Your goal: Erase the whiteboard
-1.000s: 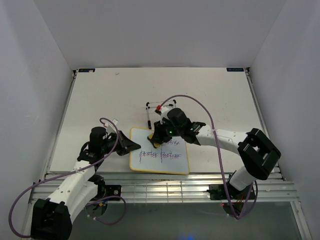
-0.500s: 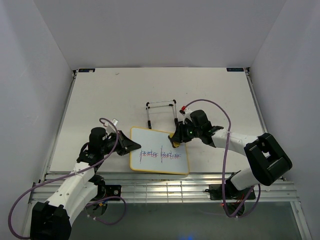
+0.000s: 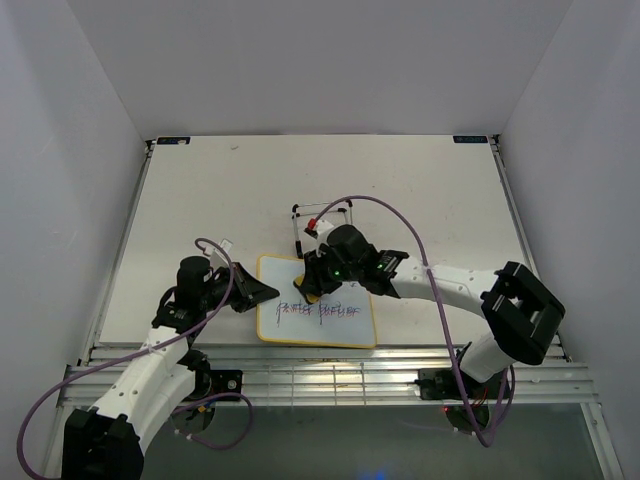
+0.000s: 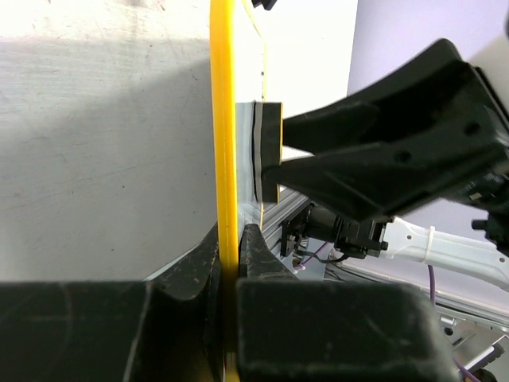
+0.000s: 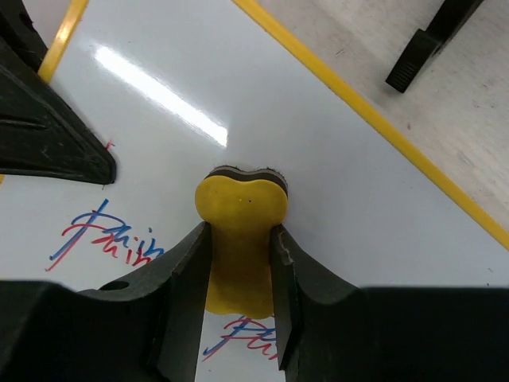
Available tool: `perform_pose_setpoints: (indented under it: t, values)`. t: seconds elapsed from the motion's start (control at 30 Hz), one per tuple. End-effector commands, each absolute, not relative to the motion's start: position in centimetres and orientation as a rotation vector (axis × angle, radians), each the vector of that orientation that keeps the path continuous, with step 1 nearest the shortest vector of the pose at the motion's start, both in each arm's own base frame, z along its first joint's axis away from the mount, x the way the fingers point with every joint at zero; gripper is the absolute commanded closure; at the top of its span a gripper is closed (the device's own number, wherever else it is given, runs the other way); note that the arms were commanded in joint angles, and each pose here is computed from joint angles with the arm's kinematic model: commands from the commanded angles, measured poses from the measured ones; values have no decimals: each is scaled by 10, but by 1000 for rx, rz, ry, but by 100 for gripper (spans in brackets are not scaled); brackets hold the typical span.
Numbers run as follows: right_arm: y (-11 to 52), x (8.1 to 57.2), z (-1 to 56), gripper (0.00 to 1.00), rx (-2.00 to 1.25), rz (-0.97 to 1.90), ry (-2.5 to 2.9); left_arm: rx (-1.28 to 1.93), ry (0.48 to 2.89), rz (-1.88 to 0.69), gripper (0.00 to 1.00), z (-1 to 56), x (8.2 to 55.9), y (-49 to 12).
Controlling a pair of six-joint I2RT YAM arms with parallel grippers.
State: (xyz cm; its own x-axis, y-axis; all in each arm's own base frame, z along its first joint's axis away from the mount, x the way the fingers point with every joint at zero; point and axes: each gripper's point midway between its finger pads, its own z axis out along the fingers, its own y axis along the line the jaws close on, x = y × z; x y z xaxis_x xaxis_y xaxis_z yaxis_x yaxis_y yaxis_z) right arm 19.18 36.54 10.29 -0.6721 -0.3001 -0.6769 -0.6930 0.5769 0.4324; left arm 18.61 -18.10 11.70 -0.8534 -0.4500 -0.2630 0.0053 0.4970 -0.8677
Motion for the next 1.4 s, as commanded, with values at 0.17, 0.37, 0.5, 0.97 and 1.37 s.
perform_pose_setpoints:
  t: [0.17,0.37,0.5,0.97,1.37]
  values:
    - [338,159,43,77,-806,882,2511,-277,2181,-1158,100,118,208,-169]
    - [267,177,8,78,-575,793,2622,-285,2168,-1142,100,119,208,-166]
    - [233,182,-5,78,-467,726,2659,-299,2162,-1137,100,119,208,-165]
    - [334,143,47,80,-719,931,2463,-313,2150,-1164,100,121,209,-167]
    - [301,172,29,80,-606,900,2506,-271,2161,-1169,100,121,204,-169]
